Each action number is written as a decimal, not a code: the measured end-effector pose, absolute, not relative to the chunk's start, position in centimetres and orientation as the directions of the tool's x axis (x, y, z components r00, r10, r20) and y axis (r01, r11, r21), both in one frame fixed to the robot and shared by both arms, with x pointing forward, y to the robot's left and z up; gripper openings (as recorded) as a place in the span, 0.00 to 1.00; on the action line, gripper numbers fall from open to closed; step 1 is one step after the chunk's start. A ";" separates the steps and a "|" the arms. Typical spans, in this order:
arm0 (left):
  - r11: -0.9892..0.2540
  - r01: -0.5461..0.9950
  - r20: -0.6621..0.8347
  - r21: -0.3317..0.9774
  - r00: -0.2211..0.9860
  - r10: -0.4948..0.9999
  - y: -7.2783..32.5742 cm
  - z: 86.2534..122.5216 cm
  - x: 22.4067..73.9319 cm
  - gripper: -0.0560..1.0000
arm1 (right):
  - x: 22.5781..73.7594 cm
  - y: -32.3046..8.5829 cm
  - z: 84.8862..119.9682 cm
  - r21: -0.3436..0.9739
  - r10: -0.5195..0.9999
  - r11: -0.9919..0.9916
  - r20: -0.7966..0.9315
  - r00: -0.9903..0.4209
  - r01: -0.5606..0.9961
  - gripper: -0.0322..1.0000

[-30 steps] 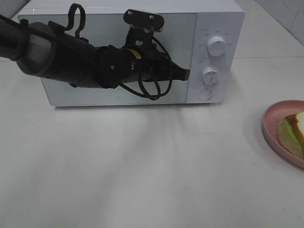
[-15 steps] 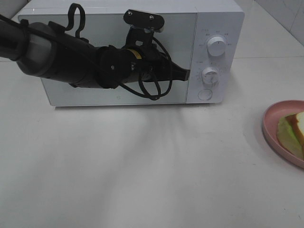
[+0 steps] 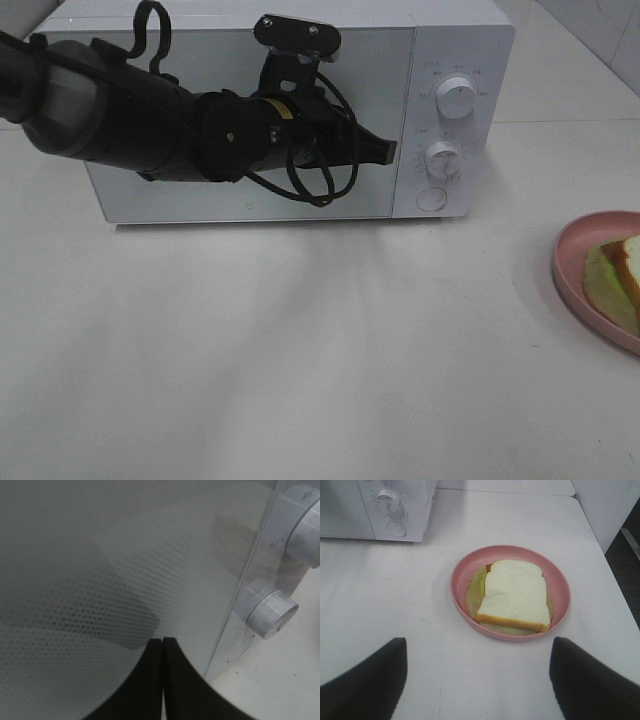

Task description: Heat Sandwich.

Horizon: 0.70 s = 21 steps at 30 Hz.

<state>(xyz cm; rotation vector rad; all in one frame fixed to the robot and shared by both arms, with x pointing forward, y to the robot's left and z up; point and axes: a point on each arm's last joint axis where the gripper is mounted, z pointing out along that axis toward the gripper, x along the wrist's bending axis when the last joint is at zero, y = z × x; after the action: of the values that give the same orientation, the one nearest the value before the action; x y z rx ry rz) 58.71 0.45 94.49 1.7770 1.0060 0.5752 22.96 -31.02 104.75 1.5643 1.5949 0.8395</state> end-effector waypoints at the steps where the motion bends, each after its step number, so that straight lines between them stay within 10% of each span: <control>1: -0.181 0.374 -0.058 0.910 0.545 0.836 0.4 94.5 58.7 0.05 | 23.0 -31.0 104.8 0.855 0.998 0.044 -0.059 0.014 0.516 0.77; 21: -0.157 0.384 -0.079 0.910 0.532 0.843 4.9 97.7 52.9 0.05 | 23.0 -31.0 104.8 0.855 0.998 0.044 -0.059 0.014 0.516 0.77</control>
<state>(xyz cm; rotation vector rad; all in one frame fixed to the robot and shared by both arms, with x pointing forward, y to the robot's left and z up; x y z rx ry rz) 52.86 4.93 97.73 1.7565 1.0288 0.5660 22.96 -31.02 104.75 1.5643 1.5949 0.8395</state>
